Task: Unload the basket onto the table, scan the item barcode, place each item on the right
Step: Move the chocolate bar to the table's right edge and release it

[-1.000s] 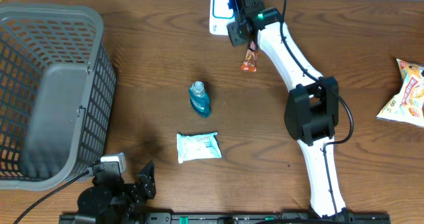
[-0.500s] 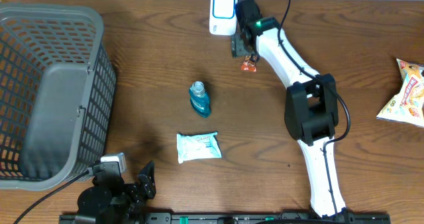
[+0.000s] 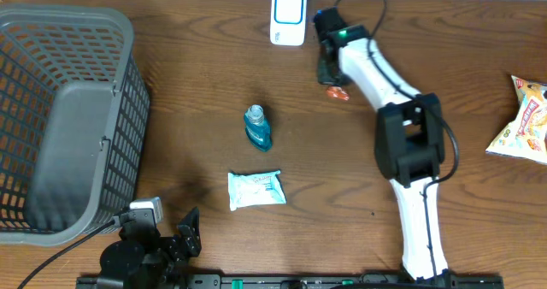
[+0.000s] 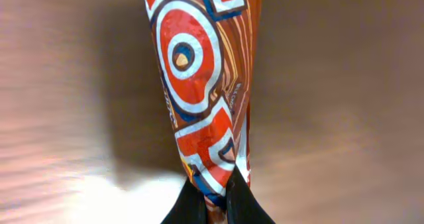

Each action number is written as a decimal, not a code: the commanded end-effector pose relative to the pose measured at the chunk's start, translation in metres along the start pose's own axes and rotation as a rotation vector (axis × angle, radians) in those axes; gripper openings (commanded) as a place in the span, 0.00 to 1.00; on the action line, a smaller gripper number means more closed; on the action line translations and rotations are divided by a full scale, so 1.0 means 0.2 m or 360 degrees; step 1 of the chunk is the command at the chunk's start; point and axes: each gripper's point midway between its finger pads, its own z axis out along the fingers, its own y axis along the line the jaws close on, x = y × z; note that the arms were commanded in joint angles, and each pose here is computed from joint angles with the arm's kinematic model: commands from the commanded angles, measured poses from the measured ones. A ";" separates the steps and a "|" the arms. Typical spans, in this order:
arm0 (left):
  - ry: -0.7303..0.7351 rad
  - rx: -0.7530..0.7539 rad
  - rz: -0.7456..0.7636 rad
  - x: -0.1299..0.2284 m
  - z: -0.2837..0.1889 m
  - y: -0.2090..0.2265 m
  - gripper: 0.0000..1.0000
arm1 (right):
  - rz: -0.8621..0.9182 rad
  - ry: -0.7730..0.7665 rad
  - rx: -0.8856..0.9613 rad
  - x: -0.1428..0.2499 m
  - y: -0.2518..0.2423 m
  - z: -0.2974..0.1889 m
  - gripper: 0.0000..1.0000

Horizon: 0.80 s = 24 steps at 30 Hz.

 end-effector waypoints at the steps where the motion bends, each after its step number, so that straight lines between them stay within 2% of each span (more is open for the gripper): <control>1: 0.0001 0.0002 0.0011 0.00 0.00 0.00 0.86 | 0.0360 -0.0008 0.0117 -0.09 -0.42 -0.17 0.01; 6: 0.0001 0.0002 0.0011 0.00 0.00 0.00 0.86 | 0.0610 0.0002 0.0275 -0.12 -0.92 -0.26 0.01; 13: 0.0001 0.0003 0.0011 0.00 0.00 0.00 0.86 | 0.0766 0.0089 0.0534 -0.03 -1.56 -0.14 0.01; 17: 0.0001 0.0002 0.0011 0.00 0.00 0.00 0.86 | 0.0890 0.0161 0.0574 0.08 -1.79 -0.08 0.01; 20: 0.0001 0.0002 0.0011 0.00 0.00 0.00 0.86 | 0.0997 0.0190 0.0469 0.12 -1.87 -0.06 0.01; 21: 0.0001 0.0002 0.0011 0.00 0.00 0.00 0.86 | 0.1028 0.0189 0.0418 0.12 -1.88 -0.06 0.05; 24: 0.0001 0.0002 0.0011 0.00 0.00 0.00 0.86 | 0.1042 0.0176 0.0258 0.10 -1.87 -0.07 0.30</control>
